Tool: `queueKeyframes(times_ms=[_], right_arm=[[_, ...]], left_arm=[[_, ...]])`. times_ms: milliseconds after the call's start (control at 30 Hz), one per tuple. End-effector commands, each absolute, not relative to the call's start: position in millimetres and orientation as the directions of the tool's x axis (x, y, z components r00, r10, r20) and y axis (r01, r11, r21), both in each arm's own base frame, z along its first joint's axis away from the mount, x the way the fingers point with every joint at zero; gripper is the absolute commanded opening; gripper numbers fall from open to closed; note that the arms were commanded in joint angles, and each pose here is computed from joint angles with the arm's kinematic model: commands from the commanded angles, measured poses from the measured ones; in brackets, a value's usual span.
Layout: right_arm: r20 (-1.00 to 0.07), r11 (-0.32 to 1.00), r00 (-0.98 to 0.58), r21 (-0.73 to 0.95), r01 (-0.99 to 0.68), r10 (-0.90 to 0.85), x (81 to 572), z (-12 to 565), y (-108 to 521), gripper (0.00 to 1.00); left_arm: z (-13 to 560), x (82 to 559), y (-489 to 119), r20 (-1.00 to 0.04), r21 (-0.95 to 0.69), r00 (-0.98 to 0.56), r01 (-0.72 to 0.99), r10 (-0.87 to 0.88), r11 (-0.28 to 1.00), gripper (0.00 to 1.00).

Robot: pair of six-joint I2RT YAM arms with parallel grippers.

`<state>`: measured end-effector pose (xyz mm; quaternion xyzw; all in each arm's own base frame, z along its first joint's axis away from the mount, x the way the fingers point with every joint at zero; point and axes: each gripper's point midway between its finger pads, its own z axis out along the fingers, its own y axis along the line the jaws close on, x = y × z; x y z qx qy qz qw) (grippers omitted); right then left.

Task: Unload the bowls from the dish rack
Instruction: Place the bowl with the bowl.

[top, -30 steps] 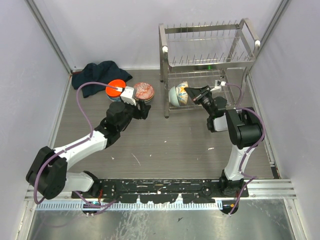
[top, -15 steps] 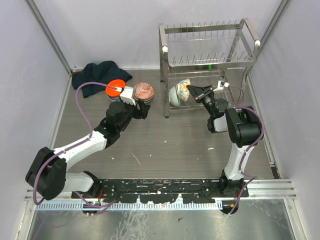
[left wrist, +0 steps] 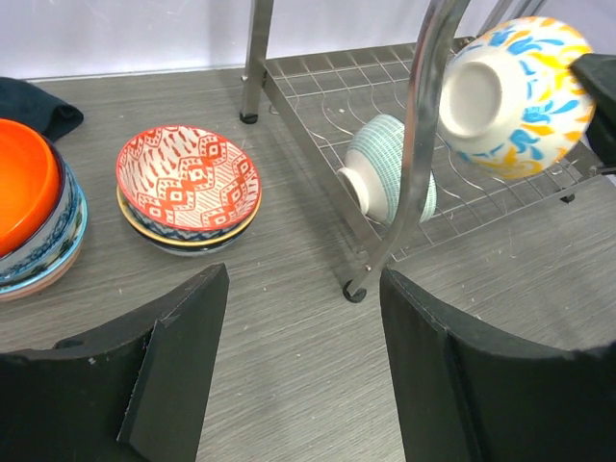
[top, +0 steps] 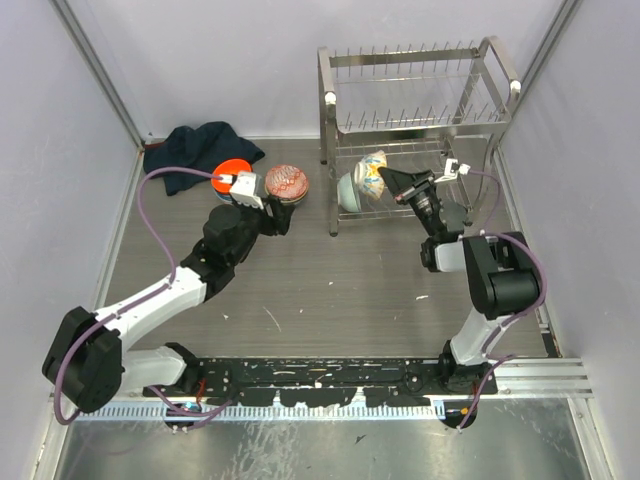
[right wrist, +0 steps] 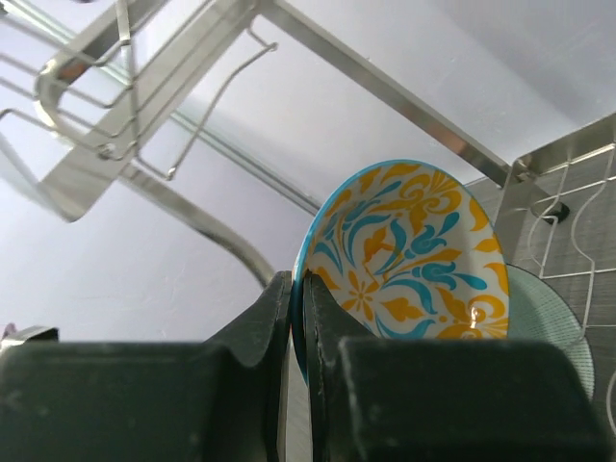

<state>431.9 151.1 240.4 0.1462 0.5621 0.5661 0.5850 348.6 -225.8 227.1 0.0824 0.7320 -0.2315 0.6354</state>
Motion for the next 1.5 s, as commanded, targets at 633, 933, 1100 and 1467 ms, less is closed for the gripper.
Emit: queueKeyframes(times_ms=[633, 933, 1100, 1467], right_arm=[[-0.884, 0.726, -0.039, 0.407, -0.554, 0.466, 333.8, 317.1, 193.9, 0.01], [-0.942, 0.698, -0.037, 0.272, -0.662, 0.333, 295.0, 320.3, 254.2, 0.01], [-0.981, 0.678, 0.013, 0.125, -0.724, 0.194, 283.2, 332.9, 310.3, 0.01], [-0.995, 0.768, 0.036, -0.093, -0.633, -0.091, 359.7, 333.0, 402.6, 0.01]], left_arm=[[236.9, 338.3, -171.6, -0.945, -0.304, -0.174, 0.159, -0.276, 0.939, 0.73], [237.5, 331.2, -146.5, -0.955, -0.26, -0.169, 0.07, -0.246, 0.963, 0.79], [235.9, 328.7, -129.3, -0.957, -0.224, -0.195, 0.023, -0.216, 0.974, 0.87], [226.1, 306.0, -73.1, -0.943, -0.282, -0.138, -0.147, -0.301, 0.948, 0.98]])
